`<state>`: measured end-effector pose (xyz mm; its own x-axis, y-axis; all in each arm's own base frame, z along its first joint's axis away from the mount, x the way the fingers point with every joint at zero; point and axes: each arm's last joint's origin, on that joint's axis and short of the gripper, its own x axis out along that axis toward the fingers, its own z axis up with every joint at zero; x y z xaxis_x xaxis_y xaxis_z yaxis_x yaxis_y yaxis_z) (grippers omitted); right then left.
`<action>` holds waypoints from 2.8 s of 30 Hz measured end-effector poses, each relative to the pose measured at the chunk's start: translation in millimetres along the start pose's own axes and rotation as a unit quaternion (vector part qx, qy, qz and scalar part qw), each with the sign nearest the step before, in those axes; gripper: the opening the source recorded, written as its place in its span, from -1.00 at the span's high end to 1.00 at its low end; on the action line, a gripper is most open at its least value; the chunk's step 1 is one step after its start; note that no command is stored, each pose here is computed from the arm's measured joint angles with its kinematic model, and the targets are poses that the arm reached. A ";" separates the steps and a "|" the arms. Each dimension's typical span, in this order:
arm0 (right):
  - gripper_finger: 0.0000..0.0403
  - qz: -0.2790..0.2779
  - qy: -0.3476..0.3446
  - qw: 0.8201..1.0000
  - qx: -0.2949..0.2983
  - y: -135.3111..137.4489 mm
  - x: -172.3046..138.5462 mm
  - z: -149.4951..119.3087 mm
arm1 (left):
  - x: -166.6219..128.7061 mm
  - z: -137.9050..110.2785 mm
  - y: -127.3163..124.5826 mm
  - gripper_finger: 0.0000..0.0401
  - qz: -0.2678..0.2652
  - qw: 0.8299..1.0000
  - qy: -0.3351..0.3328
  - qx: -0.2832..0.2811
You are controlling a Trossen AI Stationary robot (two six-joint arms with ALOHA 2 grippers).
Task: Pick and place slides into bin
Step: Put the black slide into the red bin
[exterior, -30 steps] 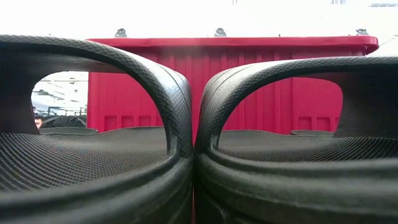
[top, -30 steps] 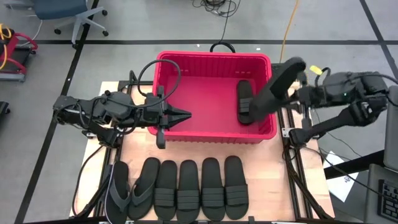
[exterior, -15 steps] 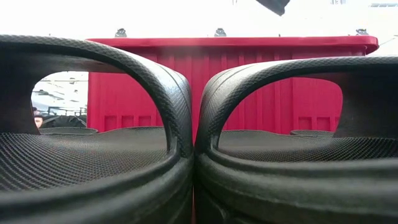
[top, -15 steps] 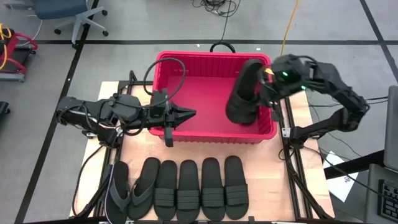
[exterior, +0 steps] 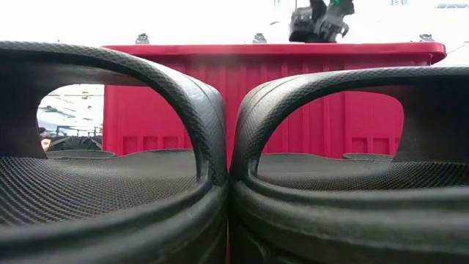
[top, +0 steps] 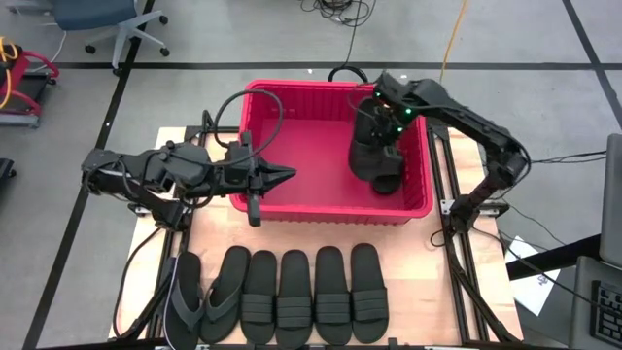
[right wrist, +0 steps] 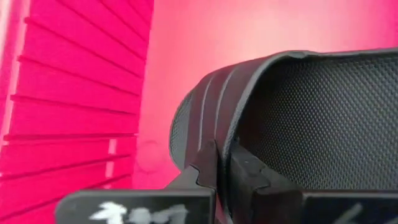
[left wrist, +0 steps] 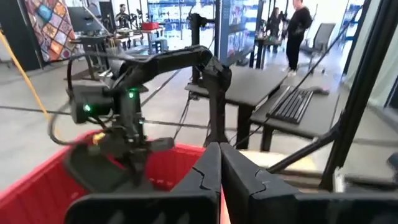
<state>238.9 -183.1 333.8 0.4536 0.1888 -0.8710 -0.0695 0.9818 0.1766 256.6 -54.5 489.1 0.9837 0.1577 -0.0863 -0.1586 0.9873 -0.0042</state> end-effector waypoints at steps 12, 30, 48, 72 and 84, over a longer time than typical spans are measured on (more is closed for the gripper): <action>0.98 0.117 0.000 0.993 -0.011 -38.1 68.1 -4.3 | -16.4 6.2 17.2 0.90 0.064 0.998 -0.002 0.030; 0.98 0.150 0.042 0.984 0.081 -91.6 109.6 -37.4 | -13.1 1.3 34.8 0.92 0.112 0.993 0.024 0.014; 0.49 0.122 0.059 0.986 0.096 -97.3 113.0 -38.6 | -12.9 -0.2 36.0 0.91 0.114 0.993 0.031 0.014; 0.62 0.007 -0.157 0.988 0.008 -26.8 -3.1 5.3 | -13.6 -7.1 36.2 0.87 0.109 0.991 0.066 0.035; 0.99 0.042 -0.317 0.944 -0.081 66.9 -77.1 16.2 | -14.0 -10.1 36.1 0.87 0.103 0.990 0.082 0.055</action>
<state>213.7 -132.3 420.3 0.8780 0.2660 -0.3981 -0.2395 0.9640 0.1158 236.2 -21.3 480.1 0.9027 0.3603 -0.2353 -0.3356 0.9317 0.1391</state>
